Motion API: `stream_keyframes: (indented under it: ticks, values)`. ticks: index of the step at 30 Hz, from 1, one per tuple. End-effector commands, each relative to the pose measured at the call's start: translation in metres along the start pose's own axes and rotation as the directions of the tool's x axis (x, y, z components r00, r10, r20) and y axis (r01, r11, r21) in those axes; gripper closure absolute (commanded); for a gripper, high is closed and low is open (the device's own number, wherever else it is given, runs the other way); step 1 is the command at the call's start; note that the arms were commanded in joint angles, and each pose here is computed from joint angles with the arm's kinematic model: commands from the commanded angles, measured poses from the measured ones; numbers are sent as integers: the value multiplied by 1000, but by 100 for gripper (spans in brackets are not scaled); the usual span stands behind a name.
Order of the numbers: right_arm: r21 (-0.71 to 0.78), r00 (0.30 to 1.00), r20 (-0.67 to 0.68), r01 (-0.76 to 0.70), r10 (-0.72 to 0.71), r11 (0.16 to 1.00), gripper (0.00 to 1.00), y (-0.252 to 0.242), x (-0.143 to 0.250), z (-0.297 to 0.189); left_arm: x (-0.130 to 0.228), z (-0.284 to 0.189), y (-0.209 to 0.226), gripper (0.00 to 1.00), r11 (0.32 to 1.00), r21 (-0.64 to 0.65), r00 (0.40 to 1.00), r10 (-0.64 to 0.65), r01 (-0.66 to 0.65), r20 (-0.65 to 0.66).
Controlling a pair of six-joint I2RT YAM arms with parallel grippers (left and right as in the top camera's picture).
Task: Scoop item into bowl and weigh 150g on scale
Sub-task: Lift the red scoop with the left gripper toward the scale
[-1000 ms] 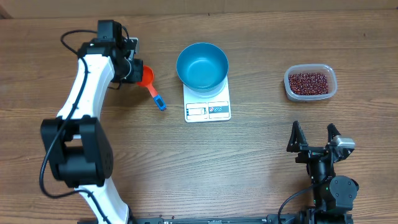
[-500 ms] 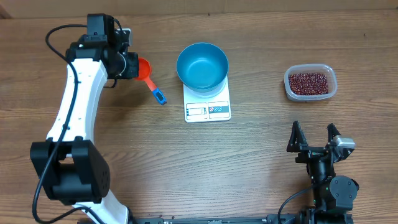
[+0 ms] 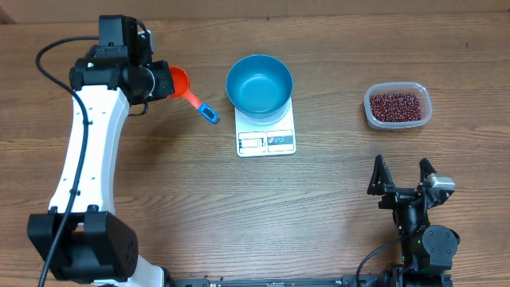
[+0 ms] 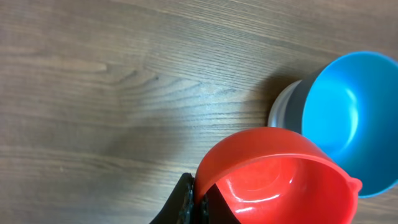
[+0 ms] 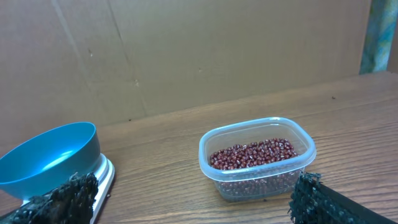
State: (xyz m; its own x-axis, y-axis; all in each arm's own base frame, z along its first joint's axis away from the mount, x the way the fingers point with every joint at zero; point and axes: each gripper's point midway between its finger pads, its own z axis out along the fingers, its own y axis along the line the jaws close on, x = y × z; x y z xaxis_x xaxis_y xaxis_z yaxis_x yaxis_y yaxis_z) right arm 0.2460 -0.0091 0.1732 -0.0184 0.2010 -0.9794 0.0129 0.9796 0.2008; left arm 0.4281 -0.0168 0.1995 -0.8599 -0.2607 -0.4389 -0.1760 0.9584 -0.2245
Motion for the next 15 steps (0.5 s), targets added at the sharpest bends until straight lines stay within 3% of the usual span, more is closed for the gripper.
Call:
stream_keyframes:
  ticks: [1, 7, 15]
  values:
    - [1, 1000, 1, -4, 4, 1000, 0, 0, 3, 0, -1, -24, -4, 96, 983, 23, 983, -183, 182, 27]
    - [1, 1000, 1, -3, 3, 1000, 0, 0, 3, 0, 19, -38, 0, 96, 921, -7, 921, -389, 389, -24]
    - [1, 1000, 1, -4, 4, 1000, 0, 0, 3, 0, 32, -42, 3, 96, 901, -46, 899, -434, 432, -56]
